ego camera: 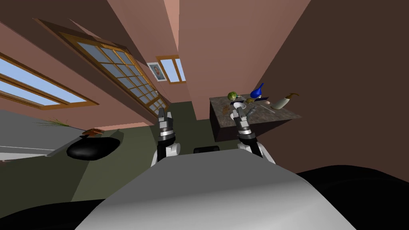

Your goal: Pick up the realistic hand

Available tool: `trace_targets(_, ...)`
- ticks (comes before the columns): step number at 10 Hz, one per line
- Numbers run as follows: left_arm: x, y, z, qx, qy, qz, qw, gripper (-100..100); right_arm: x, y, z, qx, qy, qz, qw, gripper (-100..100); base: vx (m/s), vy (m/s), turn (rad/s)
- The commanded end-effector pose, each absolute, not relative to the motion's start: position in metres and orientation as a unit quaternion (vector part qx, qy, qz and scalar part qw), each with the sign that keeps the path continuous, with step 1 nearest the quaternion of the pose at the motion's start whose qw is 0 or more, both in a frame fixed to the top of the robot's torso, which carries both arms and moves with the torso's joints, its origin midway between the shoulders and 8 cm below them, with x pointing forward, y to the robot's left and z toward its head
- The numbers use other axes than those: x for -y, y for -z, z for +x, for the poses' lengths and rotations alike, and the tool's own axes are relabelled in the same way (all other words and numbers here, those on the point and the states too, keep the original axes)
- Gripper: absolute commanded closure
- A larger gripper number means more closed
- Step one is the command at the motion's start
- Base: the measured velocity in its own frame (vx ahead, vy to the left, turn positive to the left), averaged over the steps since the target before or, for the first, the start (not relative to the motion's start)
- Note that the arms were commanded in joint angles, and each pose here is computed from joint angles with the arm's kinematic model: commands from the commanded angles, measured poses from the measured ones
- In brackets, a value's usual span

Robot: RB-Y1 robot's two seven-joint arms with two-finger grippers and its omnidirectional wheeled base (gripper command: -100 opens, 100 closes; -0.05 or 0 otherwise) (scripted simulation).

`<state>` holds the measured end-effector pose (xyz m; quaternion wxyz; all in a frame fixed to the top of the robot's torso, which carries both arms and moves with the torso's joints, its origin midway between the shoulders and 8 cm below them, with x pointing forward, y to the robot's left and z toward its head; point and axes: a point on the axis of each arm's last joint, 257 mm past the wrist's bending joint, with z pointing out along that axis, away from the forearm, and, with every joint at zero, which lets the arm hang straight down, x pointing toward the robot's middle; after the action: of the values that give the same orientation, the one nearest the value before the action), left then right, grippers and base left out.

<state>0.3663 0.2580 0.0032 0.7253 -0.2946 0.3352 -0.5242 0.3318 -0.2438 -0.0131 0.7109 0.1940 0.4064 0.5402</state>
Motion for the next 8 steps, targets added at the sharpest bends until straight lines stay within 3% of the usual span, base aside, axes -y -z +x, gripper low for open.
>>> trace_targets(1,-0.258,-0.003,0.366,-0.335,0.524,-0.295,0.725,0,0.246,0.025,0.329,-0.422,-0.525,0.183,0.716,-100,-0.027,0.071,-0.039)
trace_targets(8,-0.258,-0.003,0.366,-0.335,0.524,-0.295,0.725,0,0.252,0.121,0.302,-0.563,-0.410,0.076,0.714,-100,0.000,0.058,-0.072)
